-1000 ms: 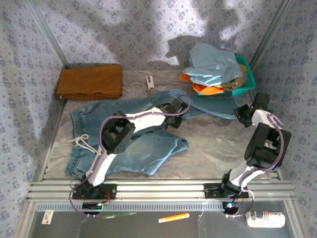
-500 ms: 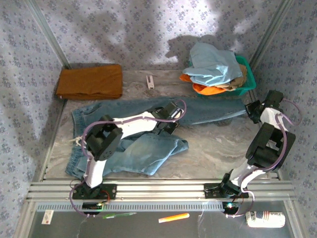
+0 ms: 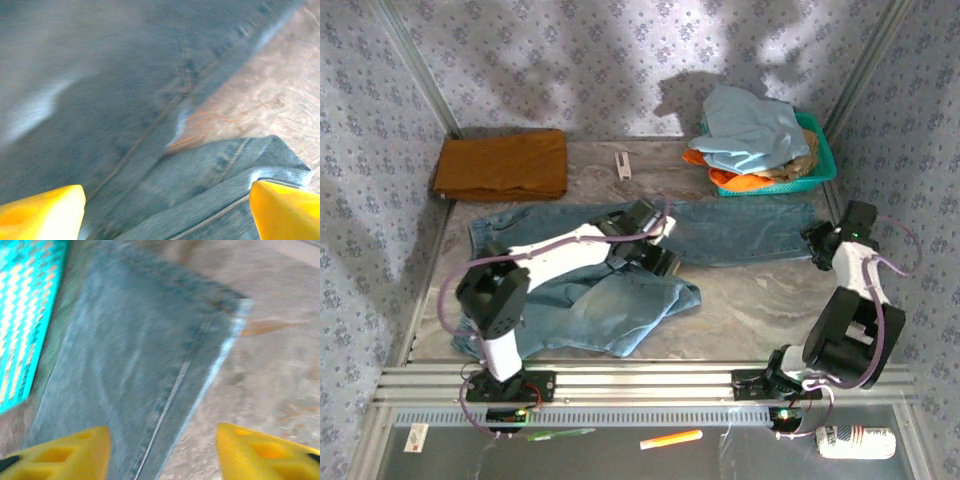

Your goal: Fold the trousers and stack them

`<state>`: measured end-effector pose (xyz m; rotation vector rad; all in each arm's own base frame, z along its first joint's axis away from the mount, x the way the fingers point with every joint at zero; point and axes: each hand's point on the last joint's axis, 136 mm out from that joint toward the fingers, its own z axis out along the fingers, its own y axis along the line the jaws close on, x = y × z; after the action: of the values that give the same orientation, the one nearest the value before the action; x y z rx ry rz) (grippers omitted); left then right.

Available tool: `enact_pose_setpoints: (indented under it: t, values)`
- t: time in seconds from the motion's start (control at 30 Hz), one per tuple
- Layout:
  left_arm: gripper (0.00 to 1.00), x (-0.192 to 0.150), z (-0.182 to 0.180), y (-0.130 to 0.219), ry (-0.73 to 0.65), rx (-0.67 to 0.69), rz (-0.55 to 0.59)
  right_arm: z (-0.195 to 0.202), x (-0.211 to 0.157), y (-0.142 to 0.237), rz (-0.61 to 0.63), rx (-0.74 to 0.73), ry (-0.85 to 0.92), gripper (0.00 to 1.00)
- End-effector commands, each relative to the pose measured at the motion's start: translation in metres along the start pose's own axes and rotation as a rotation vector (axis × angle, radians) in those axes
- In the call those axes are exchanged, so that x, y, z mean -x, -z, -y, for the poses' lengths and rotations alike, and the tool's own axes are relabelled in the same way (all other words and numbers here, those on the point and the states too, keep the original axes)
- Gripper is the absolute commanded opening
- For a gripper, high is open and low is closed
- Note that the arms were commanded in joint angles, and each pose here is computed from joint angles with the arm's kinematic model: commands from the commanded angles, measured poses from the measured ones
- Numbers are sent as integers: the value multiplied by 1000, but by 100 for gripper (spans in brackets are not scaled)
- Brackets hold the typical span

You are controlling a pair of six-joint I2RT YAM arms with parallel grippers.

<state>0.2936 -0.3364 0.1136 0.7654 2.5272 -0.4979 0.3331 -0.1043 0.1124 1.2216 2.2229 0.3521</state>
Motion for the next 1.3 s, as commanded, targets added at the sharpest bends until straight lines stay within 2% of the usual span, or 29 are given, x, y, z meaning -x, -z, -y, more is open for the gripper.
enact_pose_setpoints:
  t: [0.0,0.1,0.27,0.4,0.5,0.57,0.63,0.7,0.8,0.93,1.0,1.17,1.27]
  values:
    - [86,12,-62,40,232,122,121,-31,-45,-14,-68,8,160,26]
    - [87,-13,-126,58,477,226,169,-52,-82,-41,-145,3,251,0]
    - [87,-71,-197,66,807,273,185,-45,-93,-85,-227,-54,237,0]
    - [87,-108,-230,63,952,328,194,-37,-85,-103,-246,-93,227,0]
    - [86,-128,-251,60,1027,373,177,-48,-84,-95,-255,-55,247,0]
    - [86,-136,-262,57,1071,370,170,-58,-89,-76,-240,-40,286,11]
    - [86,-144,-274,59,1118,394,168,-66,-102,-48,-220,-22,407,38]
    - [86,-146,-279,65,1148,406,175,-67,-122,-22,-210,-7,499,57]
    - [85,-129,-269,80,1114,391,222,-61,-169,9,-247,26,625,71]
    - [86,-116,-252,105,1041,405,276,-57,-250,27,-419,163,786,67]
    - [87,-116,-243,111,1034,386,295,-59,-275,31,-463,196,890,67]
    - [88,-126,-220,123,1032,318,325,-60,-299,14,-542,159,1024,72]
    - [88,-136,-208,130,1026,293,323,-61,-311,1,-593,157,1028,64]
